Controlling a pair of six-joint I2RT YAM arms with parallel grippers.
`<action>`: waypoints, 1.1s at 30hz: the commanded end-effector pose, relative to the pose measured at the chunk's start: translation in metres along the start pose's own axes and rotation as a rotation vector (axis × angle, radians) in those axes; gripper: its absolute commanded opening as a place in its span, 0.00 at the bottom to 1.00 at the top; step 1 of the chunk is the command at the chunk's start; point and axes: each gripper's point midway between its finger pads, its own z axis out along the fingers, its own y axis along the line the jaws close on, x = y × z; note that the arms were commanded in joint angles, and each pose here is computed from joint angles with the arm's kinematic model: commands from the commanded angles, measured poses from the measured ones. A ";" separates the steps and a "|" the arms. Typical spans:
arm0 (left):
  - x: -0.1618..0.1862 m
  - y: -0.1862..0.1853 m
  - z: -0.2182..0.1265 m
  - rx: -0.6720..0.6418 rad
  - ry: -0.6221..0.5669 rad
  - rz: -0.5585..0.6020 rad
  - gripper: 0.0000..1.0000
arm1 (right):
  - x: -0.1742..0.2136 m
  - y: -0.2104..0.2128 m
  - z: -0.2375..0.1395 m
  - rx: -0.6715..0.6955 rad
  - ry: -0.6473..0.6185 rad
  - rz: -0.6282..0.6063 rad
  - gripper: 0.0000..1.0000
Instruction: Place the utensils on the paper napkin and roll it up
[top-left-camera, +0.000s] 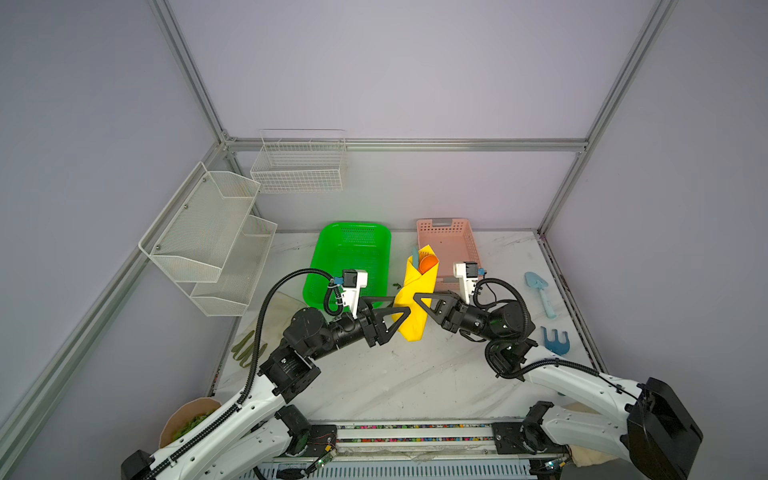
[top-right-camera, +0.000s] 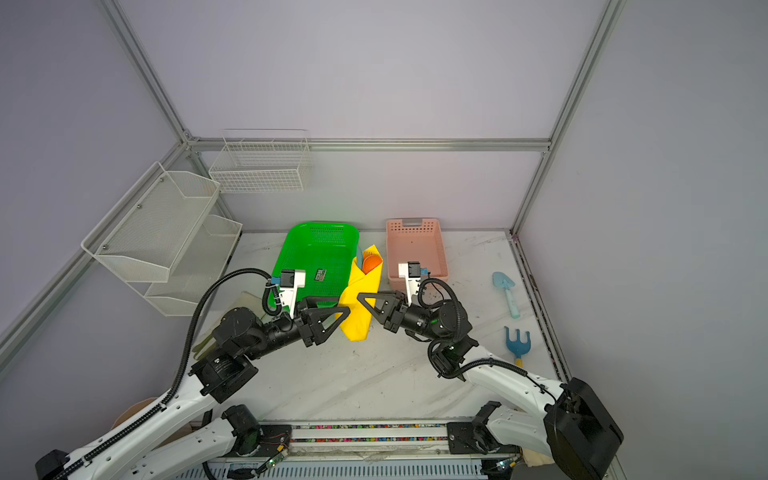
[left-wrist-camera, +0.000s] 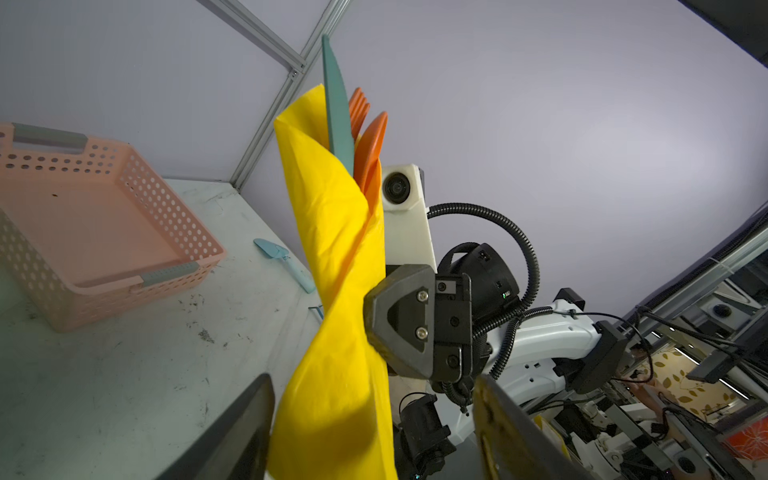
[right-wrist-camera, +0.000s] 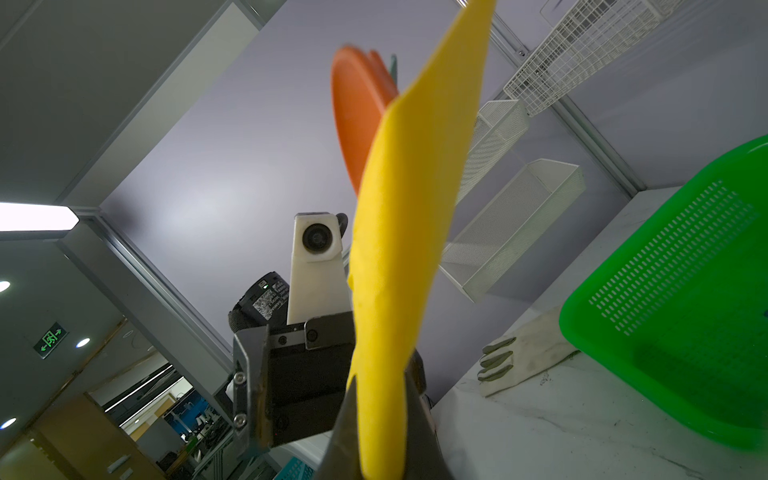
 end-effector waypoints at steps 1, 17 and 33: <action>0.009 0.022 -0.005 -0.080 0.000 0.006 0.75 | -0.006 0.007 0.001 -0.013 -0.019 -0.022 0.00; -0.041 0.002 -0.033 -0.239 -0.067 0.183 0.82 | -0.017 -0.020 -0.002 0.172 -0.062 -0.058 0.00; -0.012 0.013 0.011 -0.205 -0.005 0.195 0.80 | -0.012 -0.022 0.010 0.115 -0.042 -0.017 0.00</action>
